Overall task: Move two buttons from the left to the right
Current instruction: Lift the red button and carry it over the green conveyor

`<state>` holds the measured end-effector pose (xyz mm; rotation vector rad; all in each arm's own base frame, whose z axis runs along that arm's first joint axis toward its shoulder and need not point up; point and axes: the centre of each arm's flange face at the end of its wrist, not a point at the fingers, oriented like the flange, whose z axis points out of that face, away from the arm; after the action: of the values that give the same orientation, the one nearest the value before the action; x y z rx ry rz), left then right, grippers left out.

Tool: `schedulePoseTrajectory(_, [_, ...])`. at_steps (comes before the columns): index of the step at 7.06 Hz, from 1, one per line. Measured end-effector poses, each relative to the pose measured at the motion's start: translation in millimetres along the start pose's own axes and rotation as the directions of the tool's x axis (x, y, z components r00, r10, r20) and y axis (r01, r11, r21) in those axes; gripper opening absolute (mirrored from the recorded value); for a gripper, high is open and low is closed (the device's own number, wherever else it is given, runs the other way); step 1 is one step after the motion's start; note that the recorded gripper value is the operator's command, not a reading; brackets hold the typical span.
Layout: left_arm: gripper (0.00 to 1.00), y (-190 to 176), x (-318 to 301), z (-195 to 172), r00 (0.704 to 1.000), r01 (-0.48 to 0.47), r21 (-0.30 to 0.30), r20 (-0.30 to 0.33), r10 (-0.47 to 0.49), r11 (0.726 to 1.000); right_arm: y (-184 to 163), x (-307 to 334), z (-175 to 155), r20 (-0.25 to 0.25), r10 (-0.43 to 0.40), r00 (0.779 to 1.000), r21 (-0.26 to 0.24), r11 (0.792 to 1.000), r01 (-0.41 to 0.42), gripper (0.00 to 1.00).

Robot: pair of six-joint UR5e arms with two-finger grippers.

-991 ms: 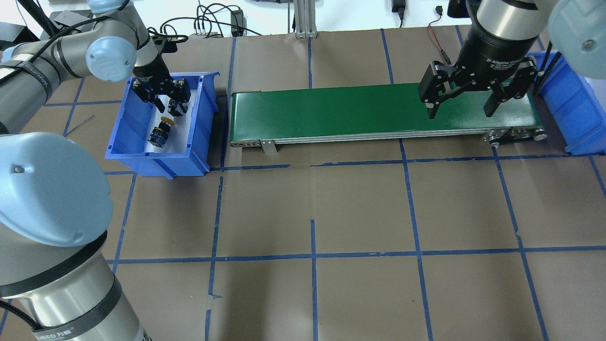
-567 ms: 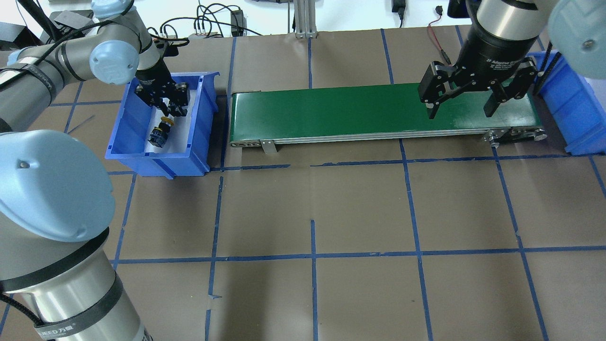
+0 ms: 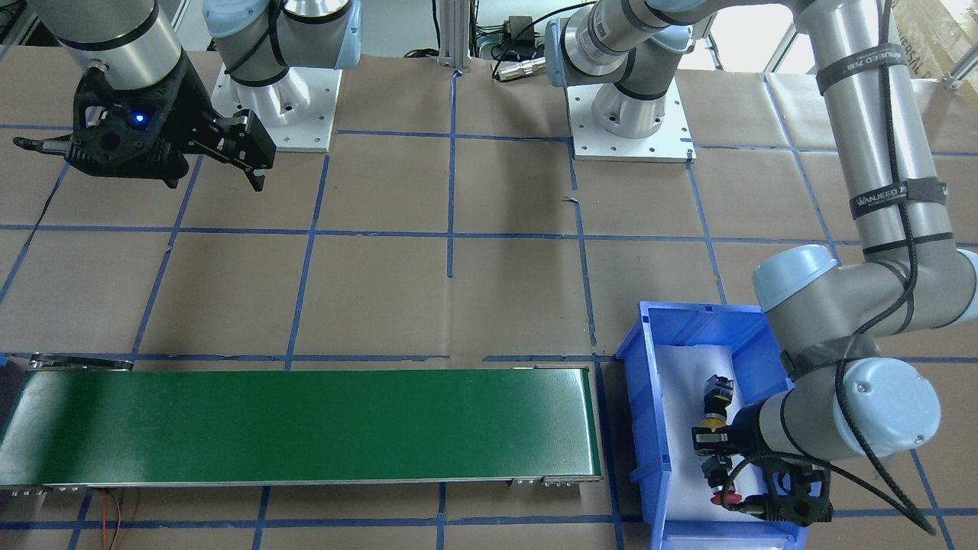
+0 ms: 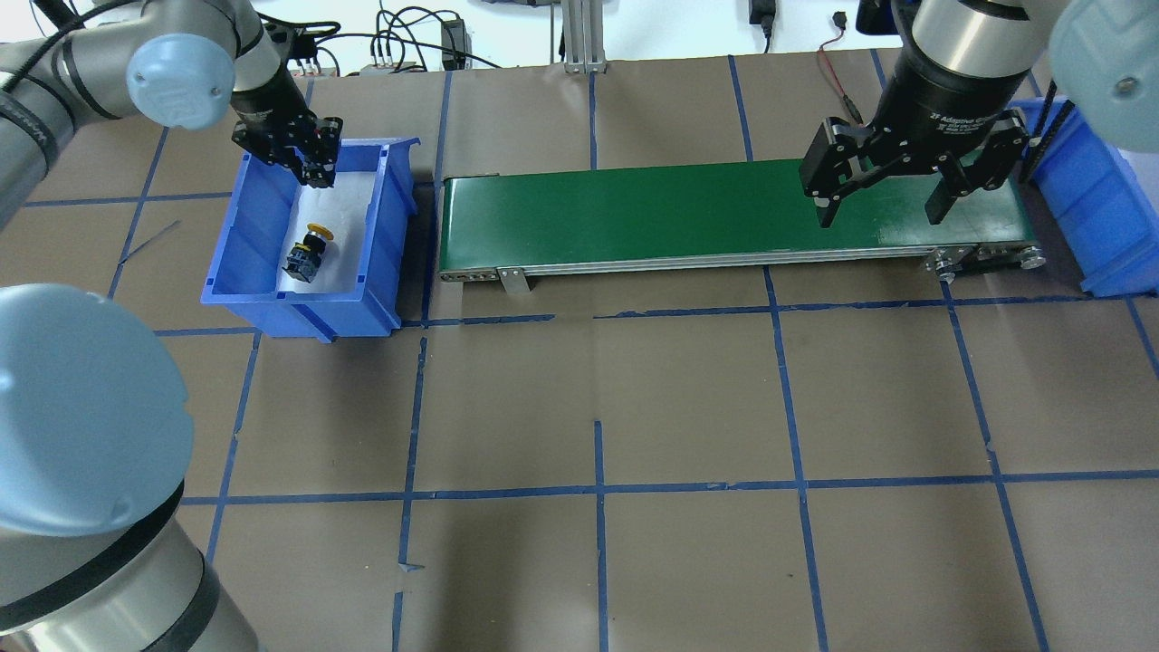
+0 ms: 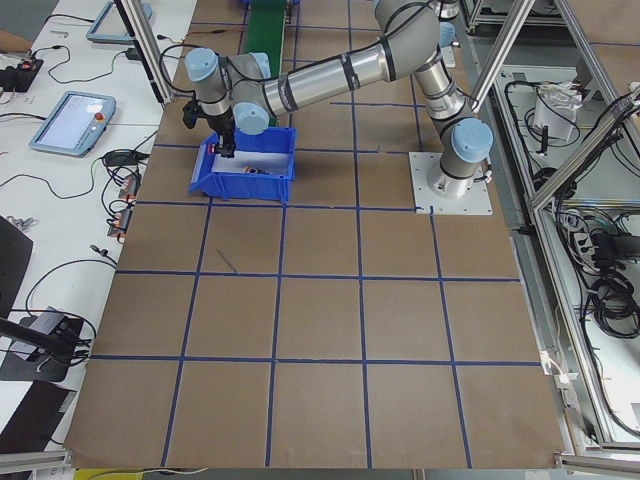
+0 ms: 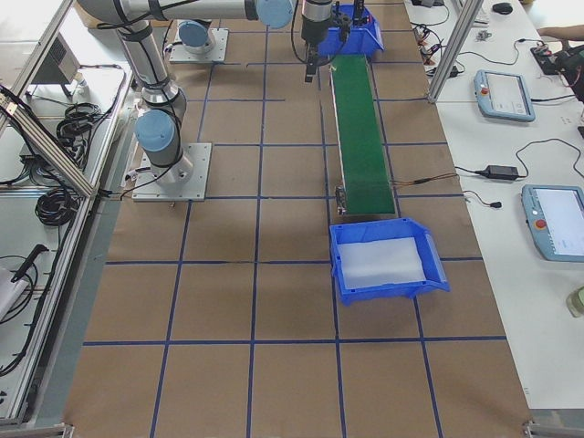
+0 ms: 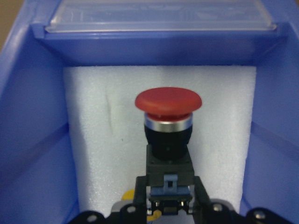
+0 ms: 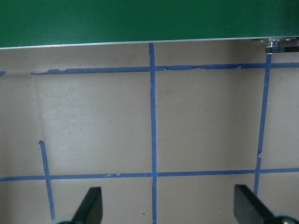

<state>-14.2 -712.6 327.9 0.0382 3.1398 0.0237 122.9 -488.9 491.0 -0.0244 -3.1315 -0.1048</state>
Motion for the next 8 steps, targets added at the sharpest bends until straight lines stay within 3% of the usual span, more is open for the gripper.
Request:
schedulePoseTrajectory(2, [0.33, 33.9, 16.7, -74.8, 1.000, 0.031, 0.037, 0.001, -0.031, 0.999, 0.0, 0.0, 0.0, 0.000, 0.000, 1.000, 0.000, 1.000, 0.000, 1.00])
schedulePoseTrajectory(4, [0.33, 52.3, 70.3, -103.1, 0.998, 0.063, 0.056, -0.004, -0.063, 0.996, 0.0, 0.0, 0.0, 0.000, 0.000, 1.000, 0.000, 1.000, 0.000, 1.00])
schedulePoseTrajectory(8, [0.33, 58.4, 193.5, -58.9, 0.989, 0.135, -0.003, -0.058, -0.135, 0.991, 0.0, 0.0, 0.0, 0.000, 0.000, 1.000, 0.000, 1.000, 0.000, 1.00])
